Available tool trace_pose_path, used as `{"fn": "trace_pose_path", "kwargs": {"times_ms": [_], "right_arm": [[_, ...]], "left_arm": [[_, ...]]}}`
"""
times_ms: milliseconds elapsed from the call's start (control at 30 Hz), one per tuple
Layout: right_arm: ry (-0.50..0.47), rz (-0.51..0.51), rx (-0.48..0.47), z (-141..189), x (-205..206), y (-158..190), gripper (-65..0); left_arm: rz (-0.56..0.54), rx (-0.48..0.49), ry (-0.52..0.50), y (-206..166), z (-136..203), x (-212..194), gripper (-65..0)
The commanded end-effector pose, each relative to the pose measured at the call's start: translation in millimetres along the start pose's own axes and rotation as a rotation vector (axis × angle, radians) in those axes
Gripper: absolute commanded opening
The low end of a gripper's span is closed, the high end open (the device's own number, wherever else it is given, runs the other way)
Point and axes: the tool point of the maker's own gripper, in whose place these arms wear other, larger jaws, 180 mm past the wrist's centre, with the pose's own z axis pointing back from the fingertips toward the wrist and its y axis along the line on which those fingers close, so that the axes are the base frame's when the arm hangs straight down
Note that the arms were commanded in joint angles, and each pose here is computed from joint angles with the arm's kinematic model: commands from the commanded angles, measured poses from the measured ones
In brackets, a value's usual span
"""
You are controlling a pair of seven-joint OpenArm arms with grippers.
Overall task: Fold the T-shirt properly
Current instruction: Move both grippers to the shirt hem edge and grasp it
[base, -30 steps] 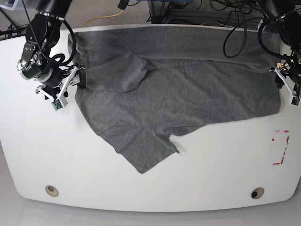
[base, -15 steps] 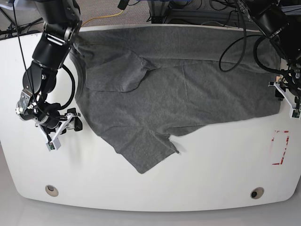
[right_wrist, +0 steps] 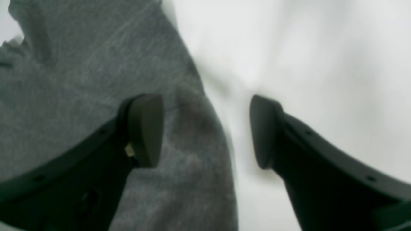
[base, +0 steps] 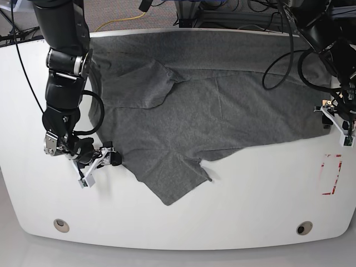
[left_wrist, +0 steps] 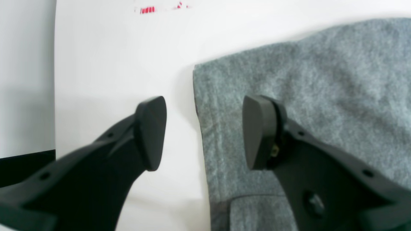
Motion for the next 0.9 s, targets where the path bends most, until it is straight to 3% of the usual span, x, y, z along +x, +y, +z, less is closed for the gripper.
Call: {"fn": "trace_pose_path", "kwargs": {"times_ms": [0, 567, 700, 767, 867], "right_arm": [[-0.087, 0.007, 0.008, 2, 30, -2, -25.7], [-0.063, 0.028, 0.087, -29, 16, 37, -26.5], [-0.064, 0.027, 0.099, -32, 17, 43, -41.4], [-0.066, 0.027, 0.1, -33, 17, 44, -51.8], [-0.064, 0.029, 0.1, -33, 17, 44, -61.5]], "left_arm": [[-0.005, 0.019, -0.058, 9, 5, 17, -31.1], [0.011, 0.001, -0.025, 8, -3, 8, -30.1], [0.034, -0.01, -0.017, 14, -11, 11, -24.0], [0.058, -0.034, 0.001, 11, -20, 7, -21.0], [0.084, -0.05, 0.006, 16, -27, 10, -18.7]]}}
